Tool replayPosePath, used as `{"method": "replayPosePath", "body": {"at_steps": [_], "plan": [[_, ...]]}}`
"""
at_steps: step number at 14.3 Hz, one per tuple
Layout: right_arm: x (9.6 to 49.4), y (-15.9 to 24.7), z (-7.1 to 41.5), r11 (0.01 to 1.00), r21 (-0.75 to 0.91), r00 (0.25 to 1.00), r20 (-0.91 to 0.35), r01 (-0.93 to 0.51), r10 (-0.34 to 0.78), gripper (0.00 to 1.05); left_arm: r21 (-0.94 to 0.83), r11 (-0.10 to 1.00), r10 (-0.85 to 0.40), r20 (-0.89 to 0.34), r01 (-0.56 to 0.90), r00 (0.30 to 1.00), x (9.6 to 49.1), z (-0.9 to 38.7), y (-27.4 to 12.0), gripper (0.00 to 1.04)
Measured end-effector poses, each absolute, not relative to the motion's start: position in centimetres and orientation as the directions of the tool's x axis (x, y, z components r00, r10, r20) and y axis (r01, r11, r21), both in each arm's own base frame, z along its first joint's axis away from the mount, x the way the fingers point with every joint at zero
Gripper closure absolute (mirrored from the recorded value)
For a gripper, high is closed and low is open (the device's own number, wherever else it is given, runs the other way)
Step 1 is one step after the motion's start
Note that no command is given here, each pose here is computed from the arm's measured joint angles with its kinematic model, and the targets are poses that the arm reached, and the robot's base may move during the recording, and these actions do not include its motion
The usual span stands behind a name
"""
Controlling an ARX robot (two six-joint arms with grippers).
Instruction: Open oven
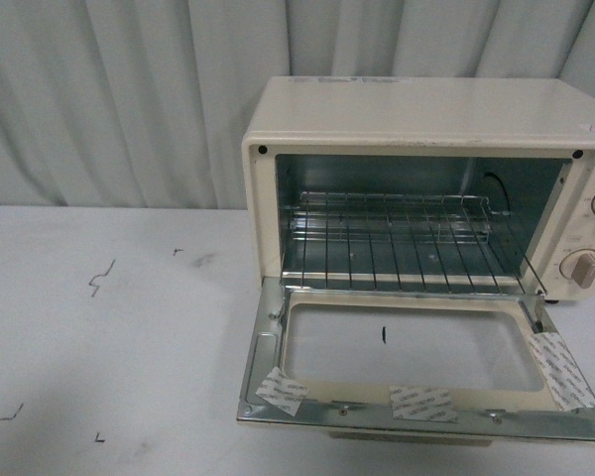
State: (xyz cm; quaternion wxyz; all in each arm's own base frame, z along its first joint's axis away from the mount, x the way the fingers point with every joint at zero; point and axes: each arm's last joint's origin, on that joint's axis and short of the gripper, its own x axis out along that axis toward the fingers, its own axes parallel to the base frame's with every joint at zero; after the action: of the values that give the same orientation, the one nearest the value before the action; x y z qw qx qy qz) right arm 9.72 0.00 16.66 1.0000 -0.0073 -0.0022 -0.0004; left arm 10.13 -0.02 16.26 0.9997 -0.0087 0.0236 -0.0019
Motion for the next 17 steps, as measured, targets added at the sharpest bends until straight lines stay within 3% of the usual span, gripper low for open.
{"method": "replayPosePath", "body": {"at_steps": [1, 4, 5, 12, 17], "plan": [[9.72, 0.0, 16.66, 1.0, -0.015, 1.0, 0.004, 0.0, 0.0, 0.06, -0.017, 1.0, -0.003, 0.02, 0.003, 1.0, 9.74, 16.84, -0.02, 1.03], [9.72, 0.0, 16.66, 1.0, -0.015, 1.0, 0.004, 0.0, 0.0, 0.06, -0.017, 1.0, 0.0, 0.002, 0.0, 1.0, 9.75, 16.64, 0.0, 1.03], [9.72, 0.0, 16.67, 1.0, -0.015, 1.0, 0.005, 0.0, 0.0, 0.06, -0.017, 1.0, 0.0, 0.0, 0.0, 1.0, 9.75, 16.61, 0.0, 0.98], [9.72, 0.0, 16.67, 1.0, -0.015, 1.0, 0.005, 0.0, 0.0, 0.06, -0.017, 1.0, 0.0, 0.0, 0.0, 1.0, 9.75, 16.61, 0.0, 0.06], [9.72, 0.0, 16.67, 1.0, -0.015, 1.0, 0.005, 0.0, 0.0, 0.06, -0.017, 1.0, 0.0, 0.0, 0.0, 1.0, 9.75, 16.61, 0.0, 0.07]]}}
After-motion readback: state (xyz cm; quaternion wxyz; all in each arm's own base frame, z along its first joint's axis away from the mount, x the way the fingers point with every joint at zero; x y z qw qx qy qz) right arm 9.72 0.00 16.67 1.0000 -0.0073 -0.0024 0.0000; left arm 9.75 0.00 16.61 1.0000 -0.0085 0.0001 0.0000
